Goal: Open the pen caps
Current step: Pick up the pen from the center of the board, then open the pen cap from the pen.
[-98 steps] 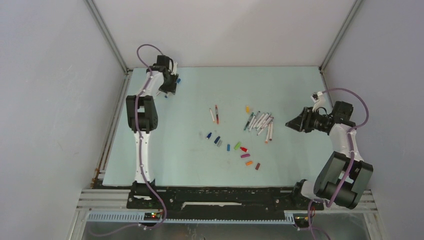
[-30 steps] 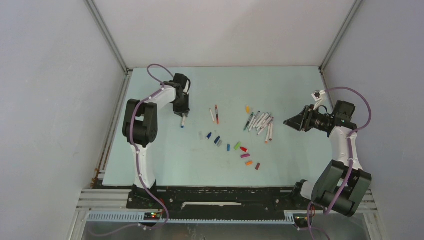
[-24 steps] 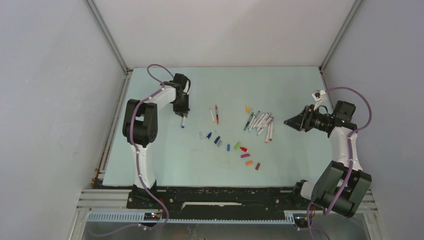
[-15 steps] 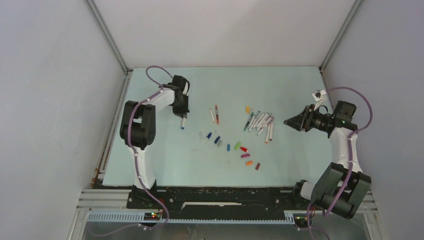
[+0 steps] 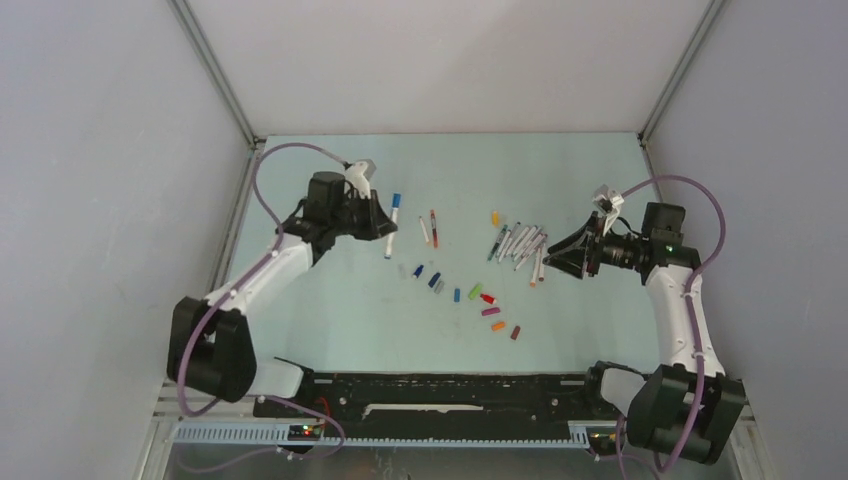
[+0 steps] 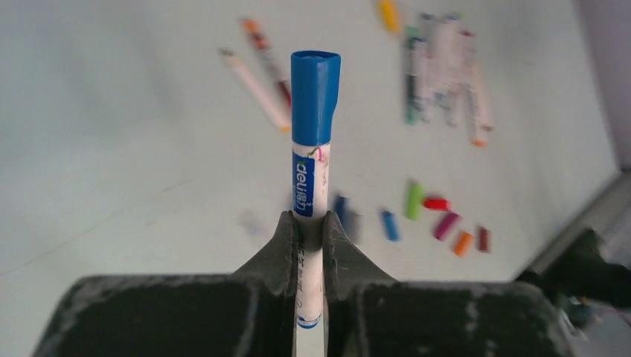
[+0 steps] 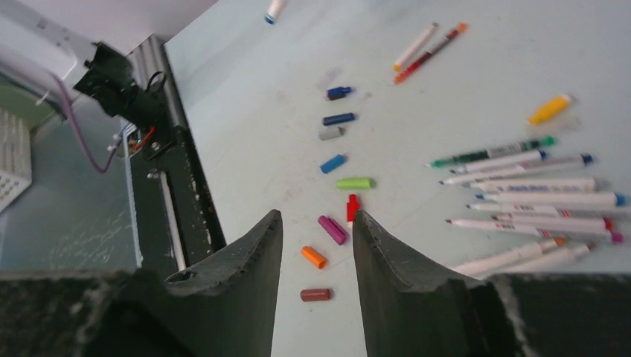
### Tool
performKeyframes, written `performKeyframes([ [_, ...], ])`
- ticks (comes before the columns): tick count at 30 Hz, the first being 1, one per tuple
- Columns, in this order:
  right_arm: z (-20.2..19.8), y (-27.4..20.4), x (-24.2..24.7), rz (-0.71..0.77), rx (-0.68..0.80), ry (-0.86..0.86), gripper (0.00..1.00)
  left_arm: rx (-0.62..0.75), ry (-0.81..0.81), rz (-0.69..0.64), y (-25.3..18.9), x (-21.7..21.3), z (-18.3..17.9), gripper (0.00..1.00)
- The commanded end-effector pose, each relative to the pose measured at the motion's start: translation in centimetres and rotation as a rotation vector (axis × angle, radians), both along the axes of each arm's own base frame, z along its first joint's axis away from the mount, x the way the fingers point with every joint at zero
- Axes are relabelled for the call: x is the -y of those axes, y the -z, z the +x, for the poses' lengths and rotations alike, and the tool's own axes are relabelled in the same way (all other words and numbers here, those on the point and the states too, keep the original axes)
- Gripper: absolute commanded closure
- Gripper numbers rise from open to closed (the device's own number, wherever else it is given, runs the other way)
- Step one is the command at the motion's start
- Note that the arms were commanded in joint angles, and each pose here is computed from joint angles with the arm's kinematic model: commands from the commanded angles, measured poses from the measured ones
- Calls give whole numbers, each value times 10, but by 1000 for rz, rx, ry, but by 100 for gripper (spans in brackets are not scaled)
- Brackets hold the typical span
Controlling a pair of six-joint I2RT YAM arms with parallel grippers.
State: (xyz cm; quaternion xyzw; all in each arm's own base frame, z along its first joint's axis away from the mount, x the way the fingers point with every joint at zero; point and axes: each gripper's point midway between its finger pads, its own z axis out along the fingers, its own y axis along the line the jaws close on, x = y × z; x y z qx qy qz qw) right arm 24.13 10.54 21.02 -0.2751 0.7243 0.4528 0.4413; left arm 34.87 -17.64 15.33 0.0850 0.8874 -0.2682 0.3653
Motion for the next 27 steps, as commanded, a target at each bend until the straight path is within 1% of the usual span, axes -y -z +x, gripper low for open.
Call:
performKeyframes([
  [1, -19, -35, -24, 62, 150, -147, 57, 141, 247, -292, -50, 73, -48, 100],
  [3, -19, -43, -30, 85, 116, -159, 57, 176, 301, -361, -64, 98, -67, 100],
  [5, -8, -52, -33, 75, 80, -119, 56, 194, 343, -429, -74, 122, -85, 100],
  [7, 3, -65, -35, 82, 57, -60, 48, 215, 360, -473, -83, 144, -96, 100],
  [10, 10, -82, -42, 148, -34, -15, 39, 224, 393, -495, -87, 172, -108, 100],
  [14, 19, -79, -50, 184, -166, 55, 32, 219, 444, -503, -89, 206, -121, 100],
  [16, 23, -72, -52, 194, -201, 98, 32, 220, 468, -502, -90, 220, -127, 100],
  [17, 26, -70, -51, 213, -234, 129, 34, 217, 477, -499, -89, 226, -129, 100],
  [20, 28, -64, -53, 252, -267, 157, 39, 212, 502, -496, -87, 239, -134, 100],
  [24, 34, -47, -52, 237, -303, 206, 46, 202, 516, -501, -85, 250, -138, 100],
  [27, 33, -40, -55, 235, -332, 196, 49, 205, 521, -502, -85, 254, -139, 100],
])
